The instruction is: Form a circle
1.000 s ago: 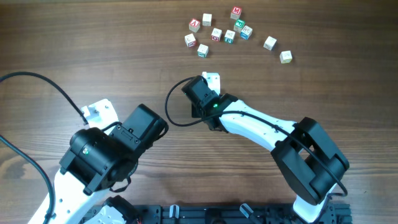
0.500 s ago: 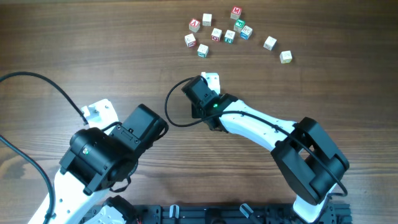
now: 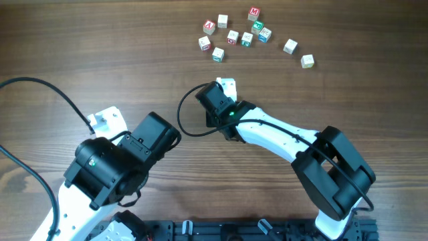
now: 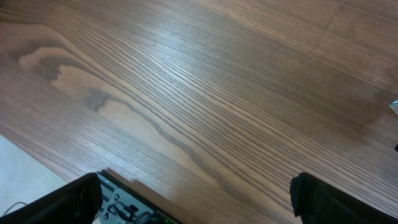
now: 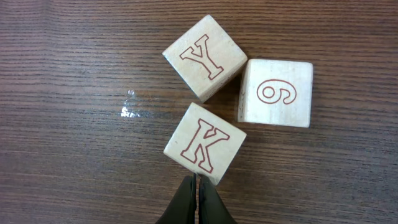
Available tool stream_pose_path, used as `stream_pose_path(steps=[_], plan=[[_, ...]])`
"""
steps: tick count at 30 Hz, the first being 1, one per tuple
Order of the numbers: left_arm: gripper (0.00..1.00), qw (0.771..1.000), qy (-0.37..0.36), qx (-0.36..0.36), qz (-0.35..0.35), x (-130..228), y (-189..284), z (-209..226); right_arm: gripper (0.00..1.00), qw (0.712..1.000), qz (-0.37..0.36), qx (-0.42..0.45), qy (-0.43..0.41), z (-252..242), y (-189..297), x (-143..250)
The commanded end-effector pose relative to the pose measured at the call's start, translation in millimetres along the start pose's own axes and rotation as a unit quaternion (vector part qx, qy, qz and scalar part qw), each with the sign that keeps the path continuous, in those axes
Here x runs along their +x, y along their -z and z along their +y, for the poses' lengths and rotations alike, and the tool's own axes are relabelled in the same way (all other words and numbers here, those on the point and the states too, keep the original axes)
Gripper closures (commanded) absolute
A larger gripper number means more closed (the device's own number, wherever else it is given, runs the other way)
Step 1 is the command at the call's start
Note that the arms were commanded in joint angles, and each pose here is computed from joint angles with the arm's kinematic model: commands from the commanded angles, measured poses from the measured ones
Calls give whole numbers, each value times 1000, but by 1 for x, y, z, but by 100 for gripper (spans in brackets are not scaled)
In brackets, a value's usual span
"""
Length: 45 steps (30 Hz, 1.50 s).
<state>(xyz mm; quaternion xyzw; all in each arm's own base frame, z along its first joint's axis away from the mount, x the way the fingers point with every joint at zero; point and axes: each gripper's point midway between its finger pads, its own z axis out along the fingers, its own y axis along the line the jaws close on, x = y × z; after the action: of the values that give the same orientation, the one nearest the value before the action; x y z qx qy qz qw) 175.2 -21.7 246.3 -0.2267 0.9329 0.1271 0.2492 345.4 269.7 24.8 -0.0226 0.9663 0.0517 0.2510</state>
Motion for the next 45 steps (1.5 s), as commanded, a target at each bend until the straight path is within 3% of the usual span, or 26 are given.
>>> stream_pose_path(steps=[1,45], plan=[[0,1000,7,-1,-3,0,0,1,95,1000,5,9,8,-2,-8,5],[0,1000,7,-1,-3,0,0,1,95,1000,9,15,11,-4,-7,7]])
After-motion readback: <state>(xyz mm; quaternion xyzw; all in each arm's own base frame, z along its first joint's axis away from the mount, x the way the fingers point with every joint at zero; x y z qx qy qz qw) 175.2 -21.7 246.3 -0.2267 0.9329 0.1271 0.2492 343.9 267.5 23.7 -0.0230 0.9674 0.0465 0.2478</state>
